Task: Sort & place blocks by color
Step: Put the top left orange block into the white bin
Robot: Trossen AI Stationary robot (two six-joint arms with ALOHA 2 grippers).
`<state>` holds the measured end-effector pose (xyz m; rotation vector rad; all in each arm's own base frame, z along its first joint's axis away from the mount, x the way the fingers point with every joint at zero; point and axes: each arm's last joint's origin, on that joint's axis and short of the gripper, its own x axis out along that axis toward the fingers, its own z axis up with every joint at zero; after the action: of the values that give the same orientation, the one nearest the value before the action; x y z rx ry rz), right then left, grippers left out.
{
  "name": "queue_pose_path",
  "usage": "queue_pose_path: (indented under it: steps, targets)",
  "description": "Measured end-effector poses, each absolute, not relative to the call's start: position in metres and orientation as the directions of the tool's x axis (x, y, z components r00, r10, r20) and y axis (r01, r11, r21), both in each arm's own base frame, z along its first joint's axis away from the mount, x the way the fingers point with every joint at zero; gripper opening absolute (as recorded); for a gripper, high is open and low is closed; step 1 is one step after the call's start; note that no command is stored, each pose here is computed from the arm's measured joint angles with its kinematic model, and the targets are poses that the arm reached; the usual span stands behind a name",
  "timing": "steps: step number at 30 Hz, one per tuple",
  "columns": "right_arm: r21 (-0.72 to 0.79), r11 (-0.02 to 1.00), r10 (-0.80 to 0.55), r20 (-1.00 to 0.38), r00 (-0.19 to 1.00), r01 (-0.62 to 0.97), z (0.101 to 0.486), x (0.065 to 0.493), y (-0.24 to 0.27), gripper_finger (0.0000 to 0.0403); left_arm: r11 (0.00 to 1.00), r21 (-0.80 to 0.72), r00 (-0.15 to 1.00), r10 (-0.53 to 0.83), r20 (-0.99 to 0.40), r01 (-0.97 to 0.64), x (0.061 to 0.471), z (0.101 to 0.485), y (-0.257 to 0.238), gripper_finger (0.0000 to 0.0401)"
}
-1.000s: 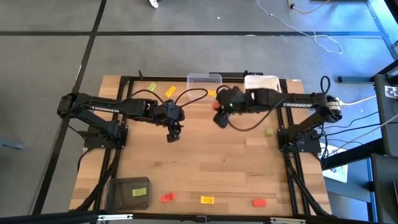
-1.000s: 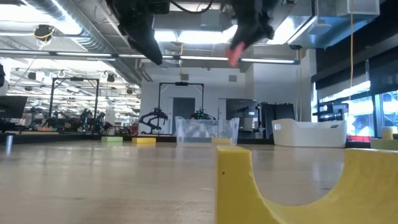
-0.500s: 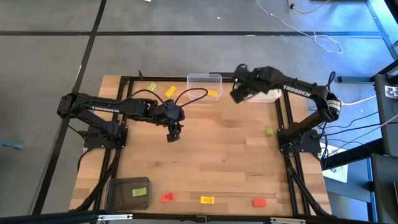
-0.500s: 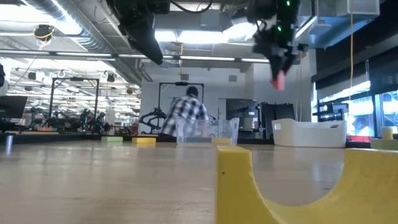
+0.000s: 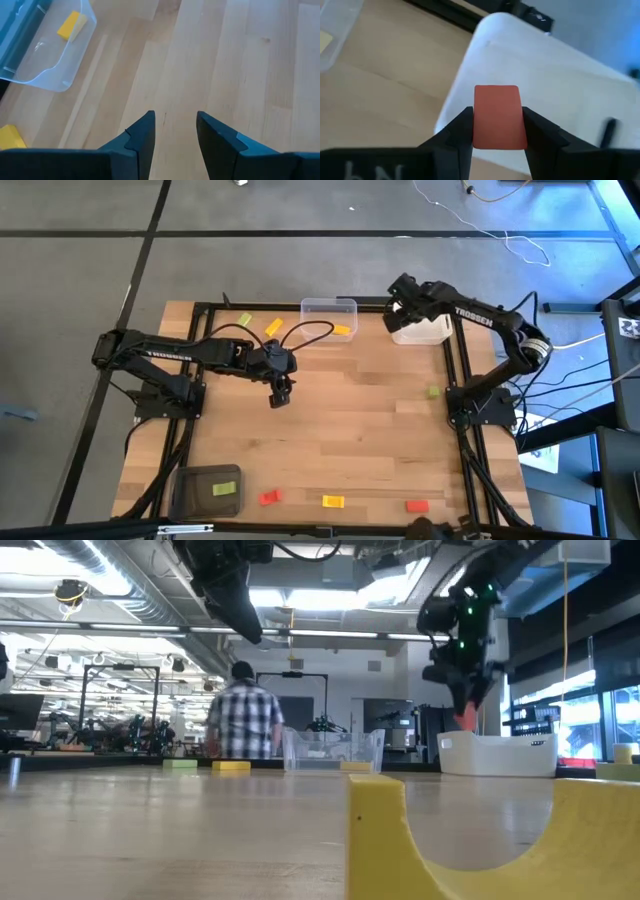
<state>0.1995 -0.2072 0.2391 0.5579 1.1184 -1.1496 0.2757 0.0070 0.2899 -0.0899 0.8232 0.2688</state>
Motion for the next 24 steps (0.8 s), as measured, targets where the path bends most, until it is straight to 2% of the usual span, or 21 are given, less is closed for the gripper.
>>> queue_pose_path:
  steps: [3,10,17,24]
  targets:
    - [-0.124,0.362,-0.416,-0.908,0.041,0.924,0.221,0.196,-0.21,0.0131,0.962,0.024,0.648,0.202,-0.734,-0.273,0.276,0.29,0.007,0.0134]
    - [-0.112,0.363,-0.38,-0.924,0.037,0.925,0.189,0.186,-0.202,0.0131,0.956,0.013,0.647,0.209,-0.733,-0.294,0.276,0.29,0.007,0.0134]
    - [-0.058,0.381,-0.357,-0.93,0.089,0.923,0.181,0.186,-0.2,0.0132,0.947,0.018,0.643,0.232,-0.73,-0.321,0.276,0.29,0.01,0.0134]
    - [-0.051,0.36,-0.359,-0.929,0.088,0.931,0.181,0.186,-0.2,0.0199,0.942,0.012,0.641,0.237,-0.73,-0.335,0.276,0.29,0.012,0.0134]
